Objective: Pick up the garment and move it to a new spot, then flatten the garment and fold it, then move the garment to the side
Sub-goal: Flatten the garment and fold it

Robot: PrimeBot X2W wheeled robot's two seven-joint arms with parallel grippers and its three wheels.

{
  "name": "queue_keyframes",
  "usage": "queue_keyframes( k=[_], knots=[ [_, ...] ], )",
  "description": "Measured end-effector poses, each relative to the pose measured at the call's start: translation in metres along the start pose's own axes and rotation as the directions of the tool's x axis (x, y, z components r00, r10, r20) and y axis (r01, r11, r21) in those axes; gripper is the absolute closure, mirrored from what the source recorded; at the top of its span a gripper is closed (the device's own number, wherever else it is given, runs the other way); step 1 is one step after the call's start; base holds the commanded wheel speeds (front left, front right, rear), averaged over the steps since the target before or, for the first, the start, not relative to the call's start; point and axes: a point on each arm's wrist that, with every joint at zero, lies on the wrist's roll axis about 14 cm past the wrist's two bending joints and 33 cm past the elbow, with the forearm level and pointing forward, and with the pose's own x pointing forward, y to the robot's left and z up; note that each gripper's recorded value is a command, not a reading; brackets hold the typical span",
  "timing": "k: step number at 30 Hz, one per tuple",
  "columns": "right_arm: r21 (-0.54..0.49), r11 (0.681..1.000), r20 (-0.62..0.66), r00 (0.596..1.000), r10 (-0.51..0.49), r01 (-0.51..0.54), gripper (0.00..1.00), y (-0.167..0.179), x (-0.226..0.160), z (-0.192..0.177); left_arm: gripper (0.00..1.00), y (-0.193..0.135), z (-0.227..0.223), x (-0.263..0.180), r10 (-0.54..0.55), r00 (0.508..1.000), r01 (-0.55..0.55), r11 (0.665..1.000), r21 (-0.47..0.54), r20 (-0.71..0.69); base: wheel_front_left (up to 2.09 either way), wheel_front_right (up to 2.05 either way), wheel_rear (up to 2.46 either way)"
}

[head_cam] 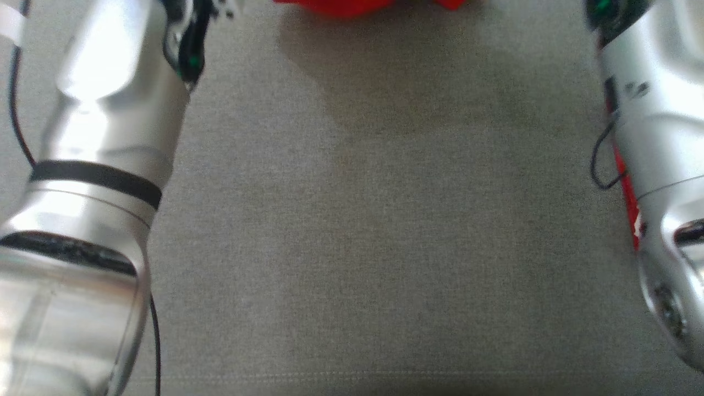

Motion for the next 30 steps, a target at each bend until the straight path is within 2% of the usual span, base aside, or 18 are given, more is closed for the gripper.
queue_keyframes(
  k=[6, 8, 13, 17, 21, 24, 30],
  knots=[
    [0.044, 0.999, -0.177, 0.984, -0.006, 0.014, 1.00, -0.002, -0.015, -0.096, 1.00, -0.001, -0.089, -0.015, 0.014, 0.978, -0.043, 0.990, -0.135, -0.209, 0.00, 0.00, 0.00],
    [0.084, 0.996, -0.223, 0.975, -0.013, 0.033, 1.00, -0.002, -0.030, -0.128, 1.00, 0.000, -0.112, -0.025, 0.026, 0.966, -0.075, 0.980, -0.184, -0.258, 0.00, 0.00, 0.00],
    [0.174, 0.982, -0.313, 0.950, -0.012, 0.070, 1.00, 0.008, -0.078, -0.192, 1.00, -0.011, -0.145, -0.048, 0.004, 0.951, -0.077, 0.971, -0.226, -0.309, 0.00, 0.00, 0.00],
    [0.225, 0.973, -0.342, 0.939, 0.024, 0.057, 1.00, 0.026, -0.121, -0.216, 1.00, -0.030, -0.137, -0.065, -0.018, 0.971, -0.042, 0.969, -0.244, -0.237, 0.00, 0.00, 0.00],
    [0.244, 0.965, -0.367, 0.930, -0.005, 0.102, 1.00, 0.017, -0.172, -0.228, 1.00, -0.043, -0.159, -0.118, -0.025, 0.963, -0.039, 0.973, -0.229, -0.267, 0.00, 0.00, 0.00],
    [0.261, 0.956, -0.352, 0.935, -0.036, 0.135, 1.00, 0.011, -0.202, -0.223, 1.00, -0.051, -0.171, -0.158, -0.027, 0.956, -0.040, 0.975, -0.220, -0.293, 0.00, 0.00, 0.00],
    [0.302, 0.937, -0.335, 0.940, -0.067, 0.174, 1.00, 0.024, -0.257, -0.205, 1.00, -0.056, -0.159, -0.209, -0.011, 0.964, -0.046, 0.976, -0.211, -0.264, 0.00, 0.00, 0.00]
  ],
)
